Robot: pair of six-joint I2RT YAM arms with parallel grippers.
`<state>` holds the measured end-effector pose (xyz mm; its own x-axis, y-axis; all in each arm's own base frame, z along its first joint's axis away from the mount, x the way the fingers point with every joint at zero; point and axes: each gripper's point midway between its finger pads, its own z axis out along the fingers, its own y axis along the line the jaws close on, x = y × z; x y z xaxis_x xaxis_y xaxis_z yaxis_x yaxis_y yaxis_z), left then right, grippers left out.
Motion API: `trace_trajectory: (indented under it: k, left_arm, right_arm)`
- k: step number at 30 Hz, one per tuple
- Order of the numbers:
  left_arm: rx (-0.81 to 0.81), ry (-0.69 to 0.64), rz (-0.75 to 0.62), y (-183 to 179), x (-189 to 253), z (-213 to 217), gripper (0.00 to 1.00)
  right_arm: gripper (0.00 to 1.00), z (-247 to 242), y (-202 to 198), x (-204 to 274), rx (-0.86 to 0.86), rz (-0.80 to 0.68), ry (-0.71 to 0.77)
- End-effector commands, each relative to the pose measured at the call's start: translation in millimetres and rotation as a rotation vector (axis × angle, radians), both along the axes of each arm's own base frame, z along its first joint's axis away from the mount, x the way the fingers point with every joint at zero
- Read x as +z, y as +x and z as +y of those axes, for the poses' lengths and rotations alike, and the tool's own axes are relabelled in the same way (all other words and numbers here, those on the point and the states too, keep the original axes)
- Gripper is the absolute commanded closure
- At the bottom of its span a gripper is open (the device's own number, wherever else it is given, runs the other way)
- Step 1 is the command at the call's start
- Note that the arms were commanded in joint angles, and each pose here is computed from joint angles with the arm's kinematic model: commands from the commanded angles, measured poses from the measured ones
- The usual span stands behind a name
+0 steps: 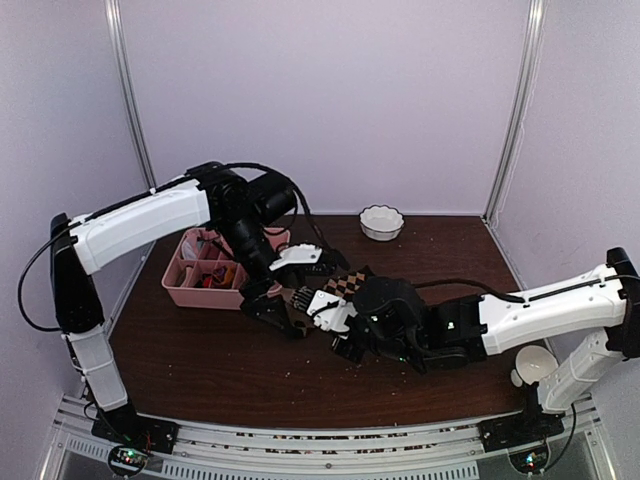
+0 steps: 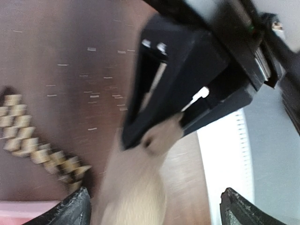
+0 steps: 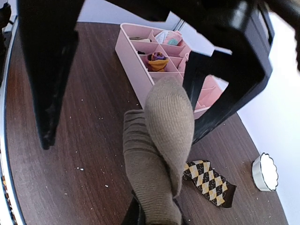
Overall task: Roll the socks
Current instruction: Roll the sock at the center of the board.
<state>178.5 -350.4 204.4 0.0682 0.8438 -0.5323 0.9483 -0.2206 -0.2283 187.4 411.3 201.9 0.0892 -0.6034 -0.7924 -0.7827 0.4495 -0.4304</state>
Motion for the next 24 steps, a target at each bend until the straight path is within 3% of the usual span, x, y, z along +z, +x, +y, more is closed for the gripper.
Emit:
trace_trajectory:
  k: [1, 3, 6, 12, 18, 24]
  left_arm:
    - [0.126, -0.096, -0.331, 46, 64, 4, 0.02]
    - [0.196, -0.097, -0.468, 67, 91, 15, 0.02]
    - [0.36, 0.022, -0.69, 111, 97, 50, 0.02]
    - [0.598, -0.16, -0.641, 147, 152, 91, 0.02]
    - [0.222, -0.269, -0.292, 56, 110, 52, 0.16]
    - [0.07, -0.394, -0.061, 0, 108, 28, 0.15]
  right_arm:
    - [1.0, -1, 4, 17, -0.036, 0.031, 0.144]
    - [1.0, -4, 0, 19, -0.012, 0.027, 0.164]
    - [1.0, -7, -5, 23, 0.017, 0.019, 0.166]
    - [1.0, -9, -15, 35, 0.088, 0.025, 0.202]
    - [1.0, 1, -19, 48, 0.158, 0.129, 0.296]
    - [1.0, 5, -18, 55, 0.178, 0.165, 0.368]
